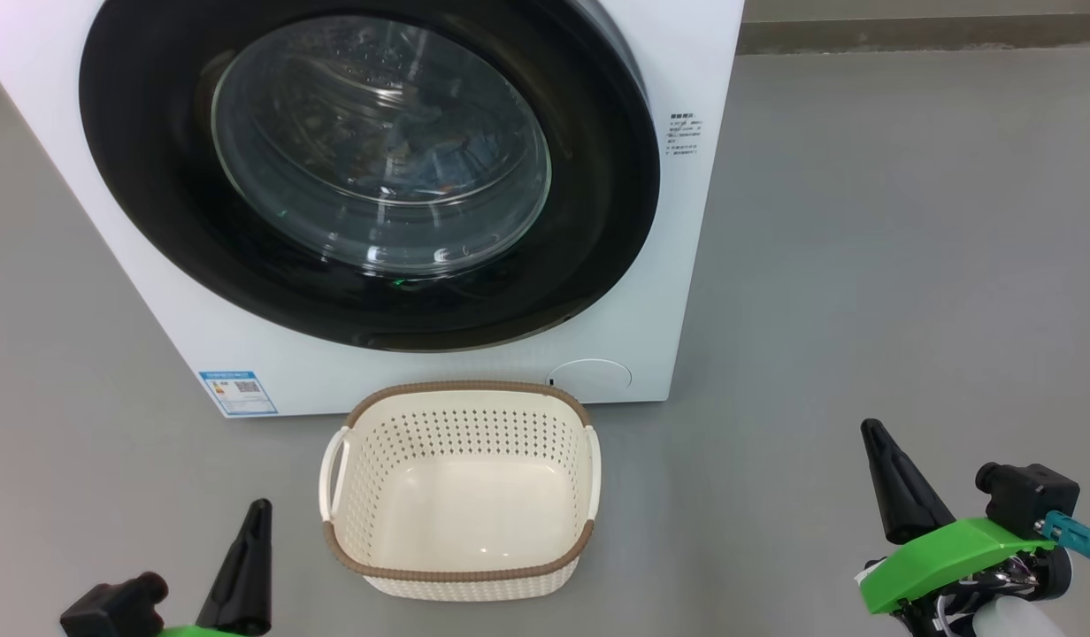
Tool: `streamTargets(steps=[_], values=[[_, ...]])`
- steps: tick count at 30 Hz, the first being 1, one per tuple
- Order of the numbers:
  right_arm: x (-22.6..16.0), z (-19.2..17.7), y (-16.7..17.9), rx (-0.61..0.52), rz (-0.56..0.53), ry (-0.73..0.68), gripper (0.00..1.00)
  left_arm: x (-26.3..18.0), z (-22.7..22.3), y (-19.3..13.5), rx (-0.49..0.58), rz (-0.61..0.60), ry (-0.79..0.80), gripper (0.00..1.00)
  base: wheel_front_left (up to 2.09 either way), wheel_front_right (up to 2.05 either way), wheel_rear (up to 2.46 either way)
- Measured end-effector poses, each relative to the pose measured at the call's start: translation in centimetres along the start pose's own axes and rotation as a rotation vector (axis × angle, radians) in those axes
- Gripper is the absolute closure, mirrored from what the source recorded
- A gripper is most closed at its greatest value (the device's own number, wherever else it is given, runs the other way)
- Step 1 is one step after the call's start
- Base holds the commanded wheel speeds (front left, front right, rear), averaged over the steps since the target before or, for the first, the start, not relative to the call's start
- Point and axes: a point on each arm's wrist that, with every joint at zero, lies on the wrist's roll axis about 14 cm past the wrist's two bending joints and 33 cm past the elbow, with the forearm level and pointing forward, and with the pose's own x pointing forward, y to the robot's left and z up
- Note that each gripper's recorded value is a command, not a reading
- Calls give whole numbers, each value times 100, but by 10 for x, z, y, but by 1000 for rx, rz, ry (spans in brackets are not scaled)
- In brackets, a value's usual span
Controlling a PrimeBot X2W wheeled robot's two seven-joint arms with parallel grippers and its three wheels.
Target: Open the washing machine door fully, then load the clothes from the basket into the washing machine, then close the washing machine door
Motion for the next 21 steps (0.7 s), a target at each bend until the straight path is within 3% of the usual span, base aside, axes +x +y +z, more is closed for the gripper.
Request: streamTargets(steps=[21], values=[[2,5,-6,211,-54,-8,100,2,1,8,-196,57,4,100,0,0,0]])
